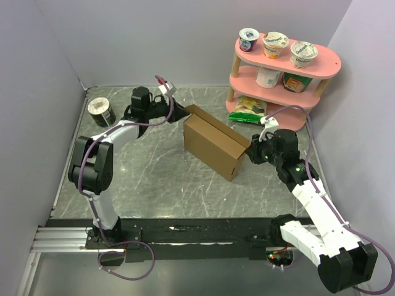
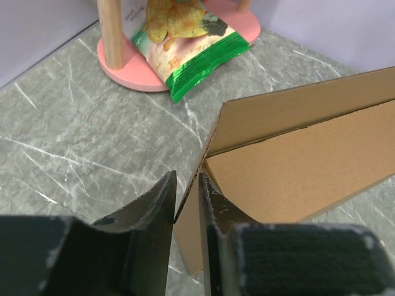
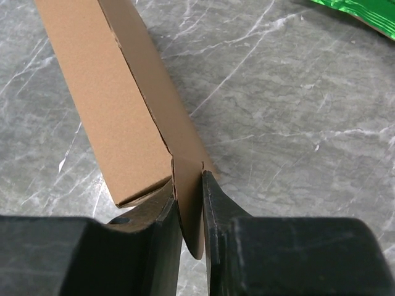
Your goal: Fold the paper box
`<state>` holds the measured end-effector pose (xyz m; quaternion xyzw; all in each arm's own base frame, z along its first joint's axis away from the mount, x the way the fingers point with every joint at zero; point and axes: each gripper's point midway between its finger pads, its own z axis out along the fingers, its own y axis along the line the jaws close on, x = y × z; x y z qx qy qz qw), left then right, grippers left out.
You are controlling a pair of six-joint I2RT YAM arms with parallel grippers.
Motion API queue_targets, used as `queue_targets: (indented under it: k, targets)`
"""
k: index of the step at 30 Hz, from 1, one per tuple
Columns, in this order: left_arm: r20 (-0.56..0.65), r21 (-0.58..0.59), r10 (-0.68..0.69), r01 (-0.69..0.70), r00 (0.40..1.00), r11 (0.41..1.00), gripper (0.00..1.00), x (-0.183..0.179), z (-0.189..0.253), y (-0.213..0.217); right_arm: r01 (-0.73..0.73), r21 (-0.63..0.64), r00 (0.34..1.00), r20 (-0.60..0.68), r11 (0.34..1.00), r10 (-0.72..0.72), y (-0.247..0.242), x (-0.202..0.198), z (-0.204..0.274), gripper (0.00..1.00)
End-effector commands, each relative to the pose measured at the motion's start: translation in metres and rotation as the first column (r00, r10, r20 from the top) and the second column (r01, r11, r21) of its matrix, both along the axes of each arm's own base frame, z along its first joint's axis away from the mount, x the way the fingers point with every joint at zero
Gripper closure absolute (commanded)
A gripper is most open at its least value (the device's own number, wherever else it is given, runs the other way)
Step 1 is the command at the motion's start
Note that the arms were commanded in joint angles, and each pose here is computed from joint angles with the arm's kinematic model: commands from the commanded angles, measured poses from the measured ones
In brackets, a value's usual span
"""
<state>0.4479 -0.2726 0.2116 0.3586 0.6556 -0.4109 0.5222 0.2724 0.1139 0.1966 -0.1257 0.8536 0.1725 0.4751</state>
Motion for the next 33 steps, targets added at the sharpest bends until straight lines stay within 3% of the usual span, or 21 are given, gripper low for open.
queue_targets:
  k: [1, 7, 11, 15, 22, 27, 33]
  targets:
    - [0.129, -0.042, 0.001, 0.005, 0.992, 0.999, 0.74, -0.014, 0.049, -0.008, 0.000, -0.008, 0.997, 0.083, 1.000, 0.000, 0.001, 0.009, 0.028, 0.77]
    - [0.143, -0.062, 0.030, -0.021, 0.989, 0.998, 0.85, -0.032, 0.063, -0.016, 0.007, -0.069, 0.995, 0.096, 0.998, 0.000, 0.007, 0.009, 0.031, 0.83]
    - [0.102, -0.098, 0.122, -0.112, 0.987, 0.989, 0.94, -0.036, 0.068, -0.010, 0.013, -0.083, 0.995, 0.104, 0.996, -0.004, 0.013, 0.011, 0.038, 0.89]
    - [0.034, -0.108, 0.237, -0.232, 0.971, 0.967, 0.95, -0.048, 0.067, 0.003, 0.020, -0.080, 0.997, 0.079, 0.997, -0.014, 0.017, 0.012, 0.038, 0.91]
    - [-0.117, -0.150, 0.377, -0.391, 0.919, 0.908, 0.96, -0.104, 0.051, 0.028, -0.006, -0.043, 0.999, 0.046, 0.999, 0.008, 0.034, 0.007, 0.039, 0.92]
    - [-0.235, -0.112, 0.438, -0.472, 0.868, 0.874, 0.96, -0.136, 0.016, 0.038, -0.007, -0.017, 1.000, 0.016, 1.000, 0.008, 0.047, 0.005, 0.032, 0.89]
    - [-0.323, -0.118, 0.540, -0.599, 0.777, 0.792, 0.96, -0.161, -0.004, 0.060, 0.047, -0.009, 0.999, -0.011, 0.999, -0.047, 0.045, 0.001, 0.023, 0.77]
